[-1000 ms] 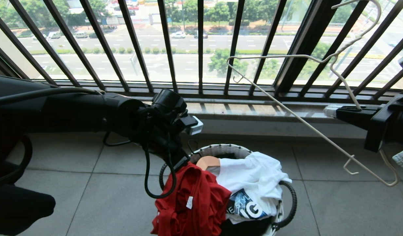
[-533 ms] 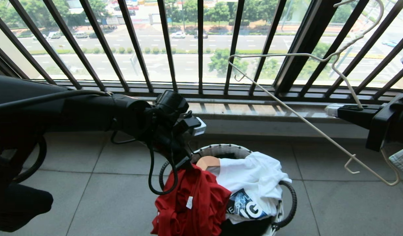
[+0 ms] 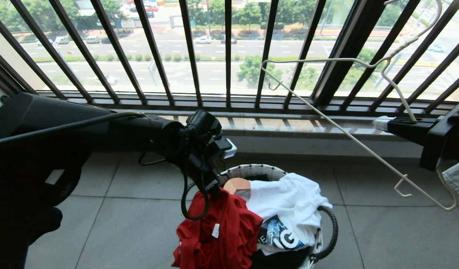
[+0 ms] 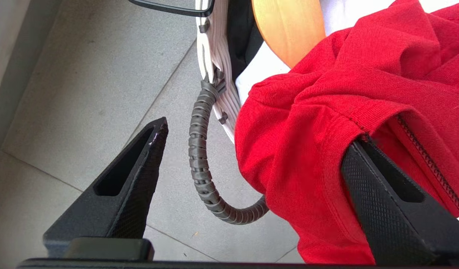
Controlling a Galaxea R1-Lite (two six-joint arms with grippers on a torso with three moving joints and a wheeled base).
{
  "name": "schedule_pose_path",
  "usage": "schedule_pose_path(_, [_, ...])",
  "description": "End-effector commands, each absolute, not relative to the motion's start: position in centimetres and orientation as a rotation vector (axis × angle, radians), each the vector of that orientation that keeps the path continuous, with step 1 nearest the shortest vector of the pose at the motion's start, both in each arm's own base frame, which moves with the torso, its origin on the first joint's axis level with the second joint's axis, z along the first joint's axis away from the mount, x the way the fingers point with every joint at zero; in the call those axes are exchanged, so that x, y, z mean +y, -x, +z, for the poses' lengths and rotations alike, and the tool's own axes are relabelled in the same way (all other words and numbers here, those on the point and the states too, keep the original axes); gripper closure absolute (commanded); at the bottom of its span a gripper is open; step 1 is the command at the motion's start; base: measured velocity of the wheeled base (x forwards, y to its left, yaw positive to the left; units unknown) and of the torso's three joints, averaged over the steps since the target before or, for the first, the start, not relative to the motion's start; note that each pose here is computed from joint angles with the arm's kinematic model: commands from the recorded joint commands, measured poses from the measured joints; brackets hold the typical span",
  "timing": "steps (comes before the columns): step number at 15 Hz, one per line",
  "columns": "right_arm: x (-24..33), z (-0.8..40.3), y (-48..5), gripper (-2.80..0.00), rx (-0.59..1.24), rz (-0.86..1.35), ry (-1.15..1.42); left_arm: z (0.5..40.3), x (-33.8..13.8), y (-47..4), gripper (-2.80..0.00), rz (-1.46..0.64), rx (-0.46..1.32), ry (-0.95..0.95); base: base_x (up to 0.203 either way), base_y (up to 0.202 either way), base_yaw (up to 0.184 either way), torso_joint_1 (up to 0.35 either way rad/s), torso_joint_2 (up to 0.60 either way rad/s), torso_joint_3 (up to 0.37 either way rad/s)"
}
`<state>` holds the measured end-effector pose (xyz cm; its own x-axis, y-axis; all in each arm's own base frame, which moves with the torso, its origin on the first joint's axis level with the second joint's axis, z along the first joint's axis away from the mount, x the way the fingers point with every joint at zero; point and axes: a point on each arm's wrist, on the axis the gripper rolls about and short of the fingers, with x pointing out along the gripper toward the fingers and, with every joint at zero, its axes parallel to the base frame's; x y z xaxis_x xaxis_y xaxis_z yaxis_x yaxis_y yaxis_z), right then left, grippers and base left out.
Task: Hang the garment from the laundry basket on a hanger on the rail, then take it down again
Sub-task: Pick up clothes from the basket
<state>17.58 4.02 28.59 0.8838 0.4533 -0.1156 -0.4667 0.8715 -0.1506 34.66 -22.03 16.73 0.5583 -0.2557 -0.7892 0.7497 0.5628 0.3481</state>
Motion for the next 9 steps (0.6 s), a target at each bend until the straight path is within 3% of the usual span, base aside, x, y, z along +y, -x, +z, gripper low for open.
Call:
schedule_pose_path(1, [4.0, 28.6, -17.5, 0.0, 0.073, 0.483, 0.178, 15.8, -22.5, -35.1, -2.8, -0.67, 0.767, -0.767, 0.0, 0.0, 0.0, 0.0, 0.0, 0.0])
schedule_pose_path(9, [3.9, 28.8, -17.4, 0.0, 0.066, 0.478, 0.178, 16.0, -23.0, -34.1, -2.8, -0.706, 0.796, -0.823, 0.0, 0.0, 0.0, 0.0, 0.0, 0.0])
